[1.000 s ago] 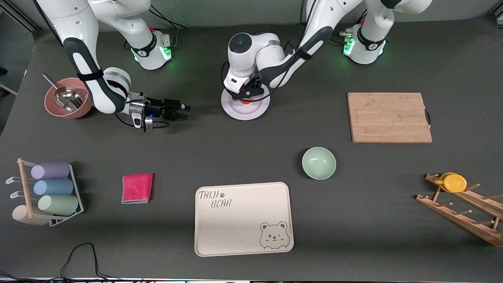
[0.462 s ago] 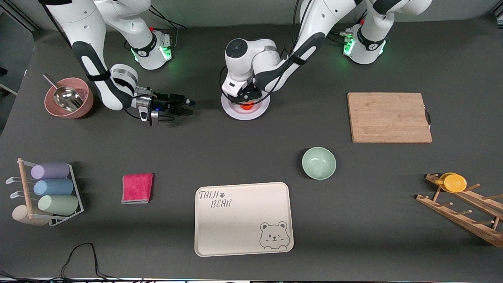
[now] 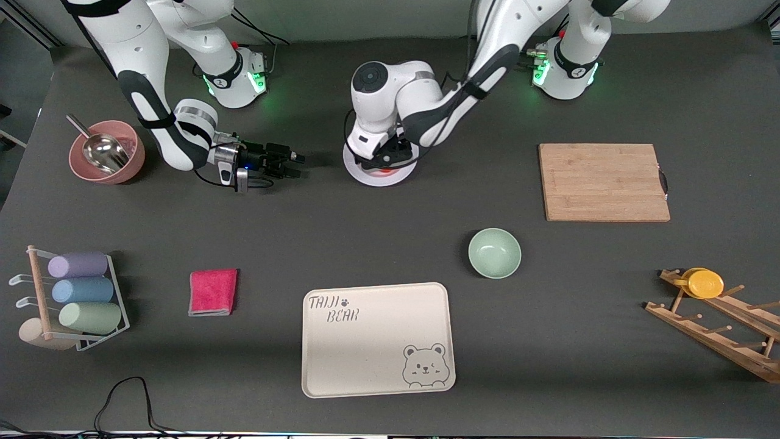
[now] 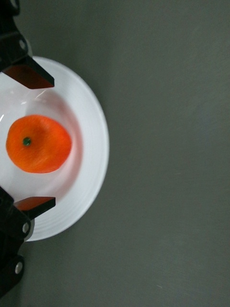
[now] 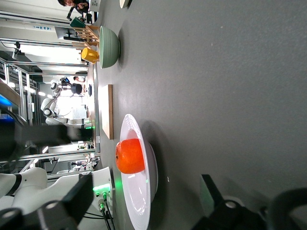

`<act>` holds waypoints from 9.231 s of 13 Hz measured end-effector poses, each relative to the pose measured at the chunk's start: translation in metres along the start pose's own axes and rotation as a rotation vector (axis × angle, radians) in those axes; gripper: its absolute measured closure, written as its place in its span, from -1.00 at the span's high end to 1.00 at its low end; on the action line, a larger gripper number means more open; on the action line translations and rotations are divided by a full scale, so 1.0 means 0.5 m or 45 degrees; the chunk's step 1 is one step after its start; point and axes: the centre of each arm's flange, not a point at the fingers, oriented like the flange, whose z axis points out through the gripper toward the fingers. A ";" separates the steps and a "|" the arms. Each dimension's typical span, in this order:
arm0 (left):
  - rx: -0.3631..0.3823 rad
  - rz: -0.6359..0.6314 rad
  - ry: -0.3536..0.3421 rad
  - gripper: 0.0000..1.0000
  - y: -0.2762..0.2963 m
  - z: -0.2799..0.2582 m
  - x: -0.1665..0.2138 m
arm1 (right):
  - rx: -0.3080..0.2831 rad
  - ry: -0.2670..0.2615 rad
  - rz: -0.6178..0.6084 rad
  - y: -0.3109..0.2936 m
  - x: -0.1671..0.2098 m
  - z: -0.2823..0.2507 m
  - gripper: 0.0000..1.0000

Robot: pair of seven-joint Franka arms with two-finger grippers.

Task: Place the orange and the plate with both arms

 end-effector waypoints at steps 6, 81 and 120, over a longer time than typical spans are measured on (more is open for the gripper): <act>-0.058 -0.030 -0.046 1.00 -0.249 -0.312 0.355 | 0.004 -0.016 -0.005 -0.004 -0.004 0.009 -0.22; 0.064 0.266 -0.095 1.00 -1.039 -0.623 0.636 | 0.099 0.214 -0.020 -0.199 0.822 0.222 -0.92; 0.059 0.272 -0.042 1.00 -1.033 -0.622 0.646 | -0.887 -0.169 -0.134 -0.384 0.789 -0.069 0.15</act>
